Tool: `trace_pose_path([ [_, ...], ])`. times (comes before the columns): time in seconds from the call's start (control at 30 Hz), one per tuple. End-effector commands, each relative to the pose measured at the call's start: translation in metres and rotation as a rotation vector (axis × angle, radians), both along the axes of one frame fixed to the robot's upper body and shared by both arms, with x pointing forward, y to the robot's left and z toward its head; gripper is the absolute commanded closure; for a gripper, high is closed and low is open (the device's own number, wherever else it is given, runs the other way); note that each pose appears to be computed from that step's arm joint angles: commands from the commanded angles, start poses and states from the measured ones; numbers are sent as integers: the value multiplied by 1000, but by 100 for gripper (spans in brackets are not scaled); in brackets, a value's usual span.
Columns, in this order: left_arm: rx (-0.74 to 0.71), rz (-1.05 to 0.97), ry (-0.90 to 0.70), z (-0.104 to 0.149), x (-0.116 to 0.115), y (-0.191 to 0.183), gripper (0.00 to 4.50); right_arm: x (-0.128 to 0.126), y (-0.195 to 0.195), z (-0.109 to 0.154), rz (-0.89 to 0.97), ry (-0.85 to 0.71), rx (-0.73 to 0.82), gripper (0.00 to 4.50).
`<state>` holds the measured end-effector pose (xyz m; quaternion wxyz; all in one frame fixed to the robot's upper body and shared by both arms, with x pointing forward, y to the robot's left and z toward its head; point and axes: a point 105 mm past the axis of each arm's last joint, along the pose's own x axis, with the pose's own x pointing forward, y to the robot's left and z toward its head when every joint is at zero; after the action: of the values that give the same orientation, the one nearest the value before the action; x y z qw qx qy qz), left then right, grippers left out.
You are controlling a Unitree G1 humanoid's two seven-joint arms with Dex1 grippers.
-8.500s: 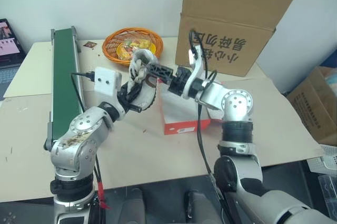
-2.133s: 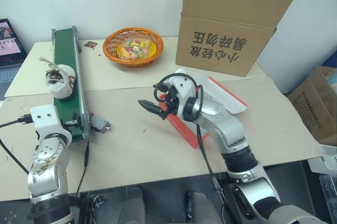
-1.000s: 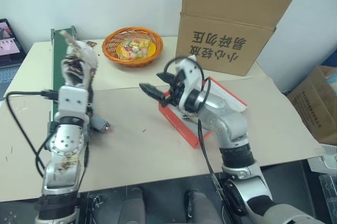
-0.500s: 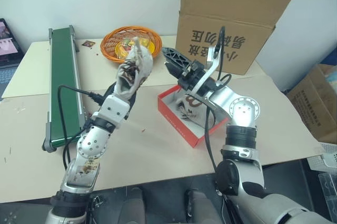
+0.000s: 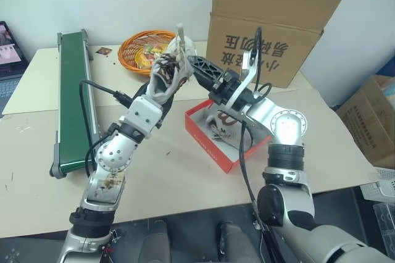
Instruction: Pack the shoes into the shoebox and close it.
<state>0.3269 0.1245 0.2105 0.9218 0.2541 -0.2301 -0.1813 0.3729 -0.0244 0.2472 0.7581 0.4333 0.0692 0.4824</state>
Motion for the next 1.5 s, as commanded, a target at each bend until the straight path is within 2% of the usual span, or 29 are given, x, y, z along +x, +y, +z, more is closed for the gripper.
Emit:
trace_pose_path([
  [0.03,3,-129,-41,10,-14,-27,221,-16,27,16,87,-71,-9,0],
  [0.2,21,-188,-78,20,-21,-41,221,-22,46,-2,142,-54,-82,0],
  [0.3,32,-183,-98,27,-22,-38,221,-16,42,-15,131,-13,-103,0],
  [0.57,87,-95,-139,38,-24,-9,221,-16,37,-15,141,-17,-113,0],
  [0.8,130,-94,-179,53,-29,-2,221,-17,37,-20,149,-4,-115,0],
  [0.93,73,-168,-88,38,-29,-14,221,-15,38,-13,148,0,-83,0],
  [1.1,-23,-217,27,17,-26,-27,221,-16,42,13,164,5,32,0],
  [1.23,-47,-227,52,14,-23,-31,221,-20,51,35,194,16,124,0],
  [1.37,-40,-222,47,16,-21,-29,221,-24,59,39,196,18,127,0],
  [1.5,-35,-214,42,18,-19,-26,223,-26,61,38,187,17,116,101],
])
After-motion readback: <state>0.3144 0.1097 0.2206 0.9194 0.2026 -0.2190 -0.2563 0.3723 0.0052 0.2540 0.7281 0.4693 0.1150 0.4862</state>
